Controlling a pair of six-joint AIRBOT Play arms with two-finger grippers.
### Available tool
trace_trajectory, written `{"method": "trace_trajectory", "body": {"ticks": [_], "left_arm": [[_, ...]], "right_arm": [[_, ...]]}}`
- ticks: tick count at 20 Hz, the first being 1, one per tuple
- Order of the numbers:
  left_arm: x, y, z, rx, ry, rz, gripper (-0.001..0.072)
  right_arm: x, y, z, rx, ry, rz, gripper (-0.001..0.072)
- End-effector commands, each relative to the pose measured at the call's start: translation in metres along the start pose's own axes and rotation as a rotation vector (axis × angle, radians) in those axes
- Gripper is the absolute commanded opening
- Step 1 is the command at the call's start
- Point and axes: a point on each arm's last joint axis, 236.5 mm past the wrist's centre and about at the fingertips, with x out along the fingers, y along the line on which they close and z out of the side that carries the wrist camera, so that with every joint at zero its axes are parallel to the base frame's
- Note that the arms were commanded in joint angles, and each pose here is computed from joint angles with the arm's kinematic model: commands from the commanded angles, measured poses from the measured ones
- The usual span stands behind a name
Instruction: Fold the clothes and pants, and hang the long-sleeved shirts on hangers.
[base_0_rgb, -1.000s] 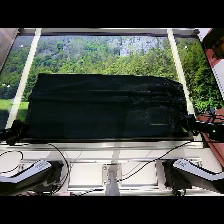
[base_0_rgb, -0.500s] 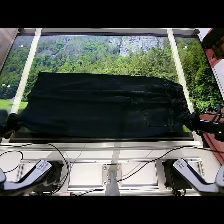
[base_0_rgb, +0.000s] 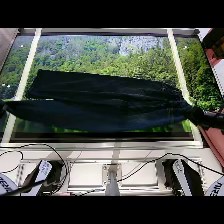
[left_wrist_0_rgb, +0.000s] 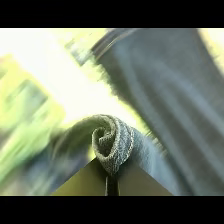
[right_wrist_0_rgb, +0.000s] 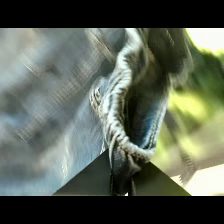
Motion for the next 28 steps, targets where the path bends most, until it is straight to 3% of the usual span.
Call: {"method": "trace_trajectory", "body": {"ticks": [1, 6, 9, 14, 18, 21, 25, 28], "left_arm": [[0.009, -0.04, 0.044, 0.026, -0.188, -0.051, 0.0024], [0.058, -0.086, 0.065, 0.12, -0.364, -0.049, 0.0025], [0.097, -0.093, 0.047, 0.122, -0.342, -0.037, 0.0025], [0.136, -0.072, 0.023, -0.081, -0.275, -0.01, 0.0025], [0.139, -0.071, 0.036, -0.115, -0.318, -0.007, 0.0025], [0.142, -0.078, 0.05, -0.13, -0.336, -0.022, 0.0025], [0.166, -0.074, 0.039, -0.31, -0.293, -0.032, 0.0026], [0.187, -0.08, 0.024, -0.307, -0.252, -0.03, 0.0027]], "right_arm": [[-0.014, 0.048, 0.067, 0.033, -0.26, 0.066, 0.0043], [0.027, 0.102, 0.101, 0.082, -0.396, 0.159, 0.0043], [0.061, 0.106, 0.12, 0.225, -0.452, 0.182, 0.0043], [0.11, 0.074, 0.131, 0.476, -0.455, 0.154, 0.0044], [0.124, 0.058, 0.141, 0.587, -0.496, 0.156, 0.0043], [0.129, 0.053, 0.149, 0.638, -0.527, 0.163, 0.0043], [0.143, 0.069, 0.168, 0.626, -0.553, 0.186, 0.0044], [0.169, 0.076, 0.178, 0.621, -0.535, 0.181, 0.0044]]}}
